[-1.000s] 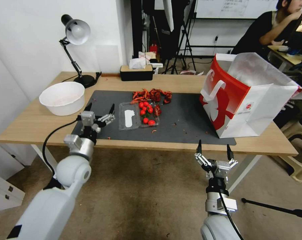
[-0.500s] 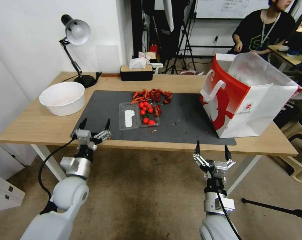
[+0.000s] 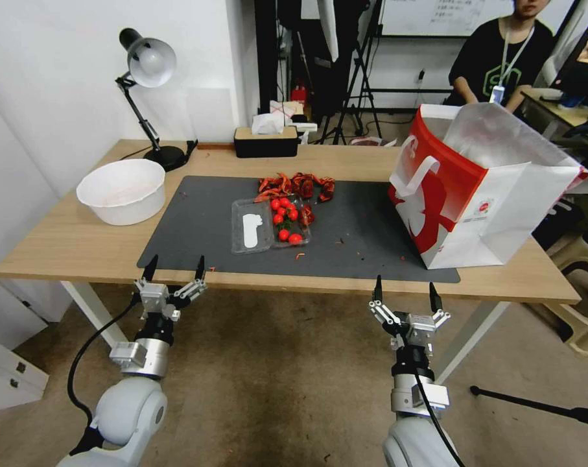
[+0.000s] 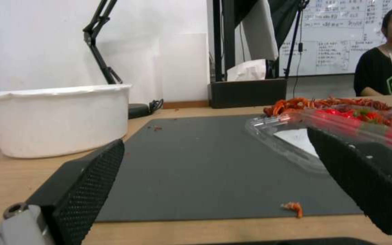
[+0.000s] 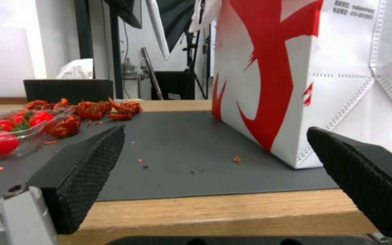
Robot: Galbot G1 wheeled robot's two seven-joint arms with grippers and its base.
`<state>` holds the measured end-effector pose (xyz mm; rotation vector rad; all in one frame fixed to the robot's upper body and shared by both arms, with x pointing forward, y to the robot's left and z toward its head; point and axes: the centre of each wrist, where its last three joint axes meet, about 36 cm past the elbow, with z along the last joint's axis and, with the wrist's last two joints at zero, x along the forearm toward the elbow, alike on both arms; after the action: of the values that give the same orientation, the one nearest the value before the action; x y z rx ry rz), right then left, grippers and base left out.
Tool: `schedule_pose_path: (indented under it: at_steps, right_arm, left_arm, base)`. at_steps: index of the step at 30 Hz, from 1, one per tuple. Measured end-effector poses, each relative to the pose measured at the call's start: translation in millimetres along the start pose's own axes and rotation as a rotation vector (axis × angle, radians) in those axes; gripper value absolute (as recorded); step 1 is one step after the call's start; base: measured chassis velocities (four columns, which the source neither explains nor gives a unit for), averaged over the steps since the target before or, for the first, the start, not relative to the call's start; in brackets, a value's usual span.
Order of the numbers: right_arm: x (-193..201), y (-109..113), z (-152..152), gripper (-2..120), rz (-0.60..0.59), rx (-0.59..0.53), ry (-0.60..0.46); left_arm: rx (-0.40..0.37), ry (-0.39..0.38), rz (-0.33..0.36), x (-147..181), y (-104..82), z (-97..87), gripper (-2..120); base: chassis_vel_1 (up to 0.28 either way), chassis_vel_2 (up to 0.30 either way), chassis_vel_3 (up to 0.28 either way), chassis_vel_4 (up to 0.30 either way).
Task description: Pick up the trash from the table and place it into the takeout bag.
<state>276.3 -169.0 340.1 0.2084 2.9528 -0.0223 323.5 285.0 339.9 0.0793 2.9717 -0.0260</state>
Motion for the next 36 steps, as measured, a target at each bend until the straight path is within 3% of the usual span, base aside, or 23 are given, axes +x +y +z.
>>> schedule_pose_path:
  at_steps: [36]
  right_arm:
    - [-0.4, -0.2, 2.2, 100, -0.014, 0.001, 0.004]
  left_arm:
    - [-0.014, -0.005, -0.004, 5.7, 4.5, 0.8, 100]
  base:
    - [0.000, 0.000, 0.000, 0.000]
